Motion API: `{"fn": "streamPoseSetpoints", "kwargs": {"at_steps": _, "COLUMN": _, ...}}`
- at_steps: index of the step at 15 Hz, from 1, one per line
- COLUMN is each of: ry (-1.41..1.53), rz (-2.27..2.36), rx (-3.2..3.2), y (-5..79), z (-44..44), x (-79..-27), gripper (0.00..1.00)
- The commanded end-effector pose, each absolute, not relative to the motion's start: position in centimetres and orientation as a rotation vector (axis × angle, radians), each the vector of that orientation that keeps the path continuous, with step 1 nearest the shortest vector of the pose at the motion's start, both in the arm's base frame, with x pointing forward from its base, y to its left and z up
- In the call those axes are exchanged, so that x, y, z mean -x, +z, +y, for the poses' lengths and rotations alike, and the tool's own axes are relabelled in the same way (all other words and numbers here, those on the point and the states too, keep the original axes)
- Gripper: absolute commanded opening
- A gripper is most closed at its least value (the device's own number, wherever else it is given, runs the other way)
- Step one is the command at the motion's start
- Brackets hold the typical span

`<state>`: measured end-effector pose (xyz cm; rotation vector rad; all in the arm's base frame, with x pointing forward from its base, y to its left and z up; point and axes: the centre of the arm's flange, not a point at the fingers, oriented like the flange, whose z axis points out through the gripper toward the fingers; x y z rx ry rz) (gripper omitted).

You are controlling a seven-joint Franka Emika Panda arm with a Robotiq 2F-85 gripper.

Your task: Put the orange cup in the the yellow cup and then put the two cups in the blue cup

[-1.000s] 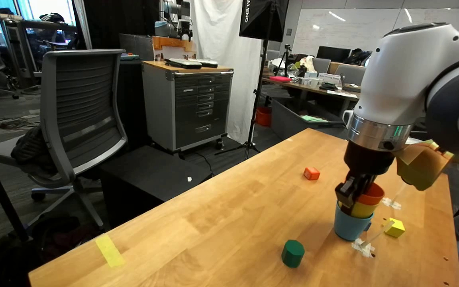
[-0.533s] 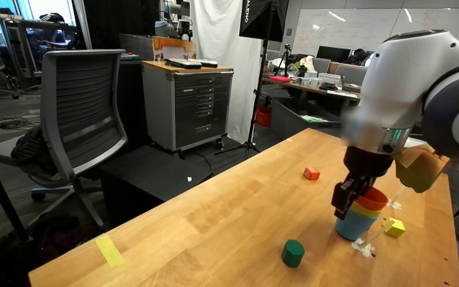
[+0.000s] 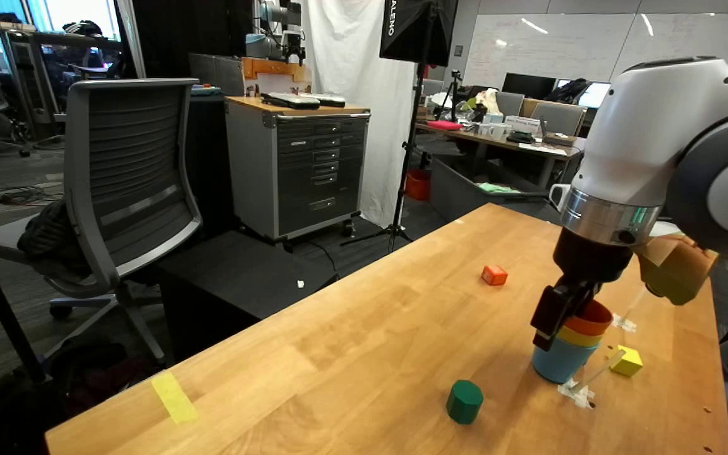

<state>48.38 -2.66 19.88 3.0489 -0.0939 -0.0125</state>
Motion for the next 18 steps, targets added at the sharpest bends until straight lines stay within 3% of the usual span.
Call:
{"fn": "streamPoseSetpoints", "kwargs": {"at_steps": 1, "ry": 0.037, "rz": -0.04, "rx": -3.093, "y": 21.1, "z": -3.3, "x": -47.1, "gripper": 0.99}}
{"fn": "streamPoseSetpoints", "kwargs": {"at_steps": 18, "ry": 0.295, "rz": 0.054, "rx": -3.138, "y": 27.5, "z": -2.2, "x": -43.3, "gripper": 1.0}}
